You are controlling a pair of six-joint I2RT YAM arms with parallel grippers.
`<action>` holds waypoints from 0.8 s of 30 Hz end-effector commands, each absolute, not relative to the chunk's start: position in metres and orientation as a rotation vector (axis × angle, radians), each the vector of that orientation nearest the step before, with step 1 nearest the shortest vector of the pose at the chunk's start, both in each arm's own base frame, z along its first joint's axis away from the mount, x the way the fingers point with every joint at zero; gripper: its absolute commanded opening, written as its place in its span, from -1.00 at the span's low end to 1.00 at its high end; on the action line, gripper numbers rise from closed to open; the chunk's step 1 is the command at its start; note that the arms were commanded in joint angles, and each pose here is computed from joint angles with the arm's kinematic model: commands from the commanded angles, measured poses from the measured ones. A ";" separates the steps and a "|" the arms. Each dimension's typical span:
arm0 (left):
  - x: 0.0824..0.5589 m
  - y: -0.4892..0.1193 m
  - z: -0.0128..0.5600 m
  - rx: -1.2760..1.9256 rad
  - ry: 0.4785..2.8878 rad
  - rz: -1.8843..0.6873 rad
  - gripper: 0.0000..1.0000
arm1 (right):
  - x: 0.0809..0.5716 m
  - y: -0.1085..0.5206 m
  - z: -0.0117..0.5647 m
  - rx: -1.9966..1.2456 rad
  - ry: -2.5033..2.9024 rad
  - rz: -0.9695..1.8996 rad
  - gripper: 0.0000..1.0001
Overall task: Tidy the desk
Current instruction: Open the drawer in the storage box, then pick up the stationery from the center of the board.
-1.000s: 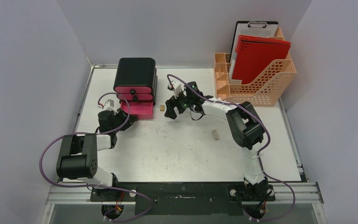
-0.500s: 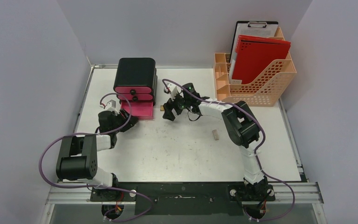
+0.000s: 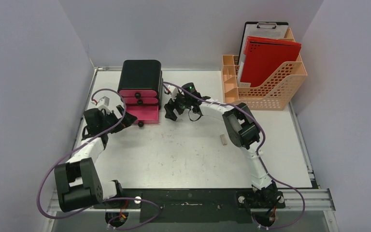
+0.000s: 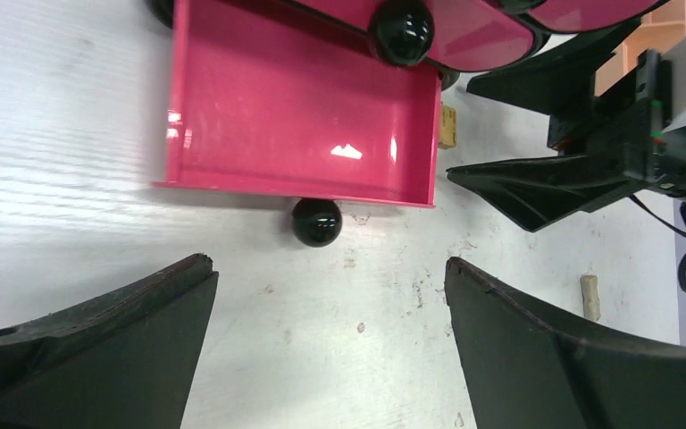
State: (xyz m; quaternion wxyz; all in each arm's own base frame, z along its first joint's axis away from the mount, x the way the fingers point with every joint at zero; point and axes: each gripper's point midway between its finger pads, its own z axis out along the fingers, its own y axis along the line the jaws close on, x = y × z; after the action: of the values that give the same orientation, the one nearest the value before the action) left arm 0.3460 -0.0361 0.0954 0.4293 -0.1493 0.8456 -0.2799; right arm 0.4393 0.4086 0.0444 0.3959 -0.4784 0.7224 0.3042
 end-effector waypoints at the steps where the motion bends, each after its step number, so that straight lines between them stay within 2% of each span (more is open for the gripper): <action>1: 0.329 -0.017 0.131 -0.276 2.098 -0.695 0.94 | 0.446 0.422 0.050 -1.234 1.793 0.734 0.81; 7: 0.310 0.009 0.172 -0.233 1.980 -0.661 0.92 | 0.444 0.428 0.037 -1.241 1.811 0.734 1.00; 9: 0.309 0.020 0.179 -0.256 1.952 -0.642 0.92 | 0.445 0.429 0.035 -1.239 1.815 0.727 0.85; 12: 0.310 0.032 0.189 -0.285 1.919 -0.676 0.92 | 0.440 0.424 0.024 -1.243 1.867 0.717 0.47; 17: 0.311 0.042 0.188 -0.354 1.907 -0.815 0.93 | 0.436 0.418 0.022 -1.260 1.863 0.696 0.32; 24: 0.315 0.058 0.184 -0.409 1.897 -0.857 0.93 | 0.436 0.414 0.035 -1.275 1.833 0.673 -0.43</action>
State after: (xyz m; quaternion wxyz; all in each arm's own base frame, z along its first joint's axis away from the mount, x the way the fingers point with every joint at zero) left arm 0.3091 0.0528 0.1575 0.4637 -0.1962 0.7963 -0.3353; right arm 0.4447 0.4179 0.0256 0.3992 -0.4951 0.7235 0.2685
